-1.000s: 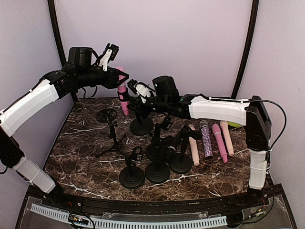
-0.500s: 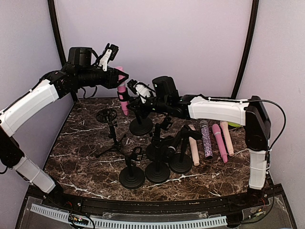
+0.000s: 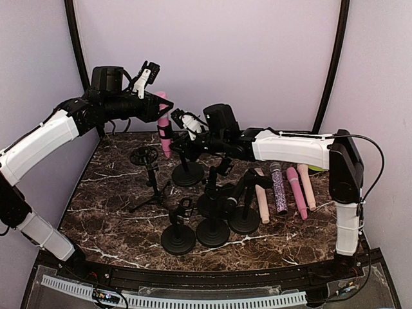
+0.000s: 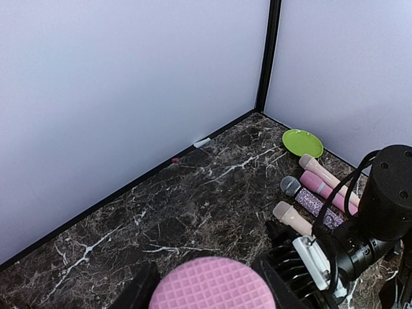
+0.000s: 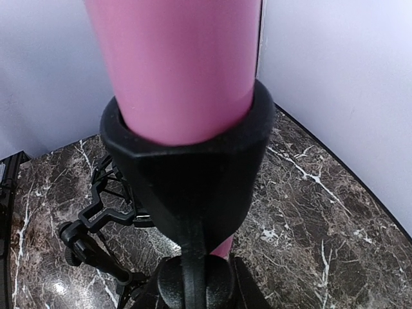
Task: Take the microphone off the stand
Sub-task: Remove the microphone from the microphone stand.
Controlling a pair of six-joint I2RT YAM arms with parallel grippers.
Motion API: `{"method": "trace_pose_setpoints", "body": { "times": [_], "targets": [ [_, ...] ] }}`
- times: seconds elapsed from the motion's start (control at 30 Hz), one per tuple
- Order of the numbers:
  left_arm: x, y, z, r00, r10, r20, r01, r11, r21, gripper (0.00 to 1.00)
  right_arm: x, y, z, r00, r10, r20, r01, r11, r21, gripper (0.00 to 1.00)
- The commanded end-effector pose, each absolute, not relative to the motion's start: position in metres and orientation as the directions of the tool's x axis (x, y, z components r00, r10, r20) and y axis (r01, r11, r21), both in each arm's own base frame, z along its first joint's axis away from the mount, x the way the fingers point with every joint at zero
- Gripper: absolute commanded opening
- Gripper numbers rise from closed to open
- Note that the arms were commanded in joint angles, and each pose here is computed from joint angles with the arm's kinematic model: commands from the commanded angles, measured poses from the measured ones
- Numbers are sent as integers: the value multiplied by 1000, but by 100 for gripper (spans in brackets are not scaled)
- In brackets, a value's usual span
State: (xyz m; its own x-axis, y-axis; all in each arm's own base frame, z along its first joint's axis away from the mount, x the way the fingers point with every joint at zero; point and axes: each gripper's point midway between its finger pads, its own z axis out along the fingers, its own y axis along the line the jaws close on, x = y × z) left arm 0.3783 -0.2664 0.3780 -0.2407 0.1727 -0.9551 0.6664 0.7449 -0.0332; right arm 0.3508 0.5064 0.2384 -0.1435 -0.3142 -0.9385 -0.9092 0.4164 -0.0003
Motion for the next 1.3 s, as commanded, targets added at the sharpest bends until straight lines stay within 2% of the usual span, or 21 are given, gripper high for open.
{"method": "trace_pose_setpoints", "body": {
  "times": [0.0,0.37,0.53,0.77,1.27],
  "targets": [
    [345,-243,508,115,-29,-993,671,739,57,0,352,489,167,-308,-457,-834,-890,449,82,0],
    [349,-242,507,88,-22,-996,662,748,42,0,351,486,161,-298,-452,-841,-890,451,73,0],
    [362,-235,505,31,-41,-999,649,761,-11,0,349,480,166,-240,-461,-854,-886,464,-2,0],
    [373,-232,504,-10,-77,-997,656,752,-65,0,348,478,155,-239,-492,-837,-884,467,-22,0],
    [384,-228,507,-16,-78,-997,658,750,-70,0,345,484,141,-239,-531,-813,-893,450,-31,0]
  ]
}}
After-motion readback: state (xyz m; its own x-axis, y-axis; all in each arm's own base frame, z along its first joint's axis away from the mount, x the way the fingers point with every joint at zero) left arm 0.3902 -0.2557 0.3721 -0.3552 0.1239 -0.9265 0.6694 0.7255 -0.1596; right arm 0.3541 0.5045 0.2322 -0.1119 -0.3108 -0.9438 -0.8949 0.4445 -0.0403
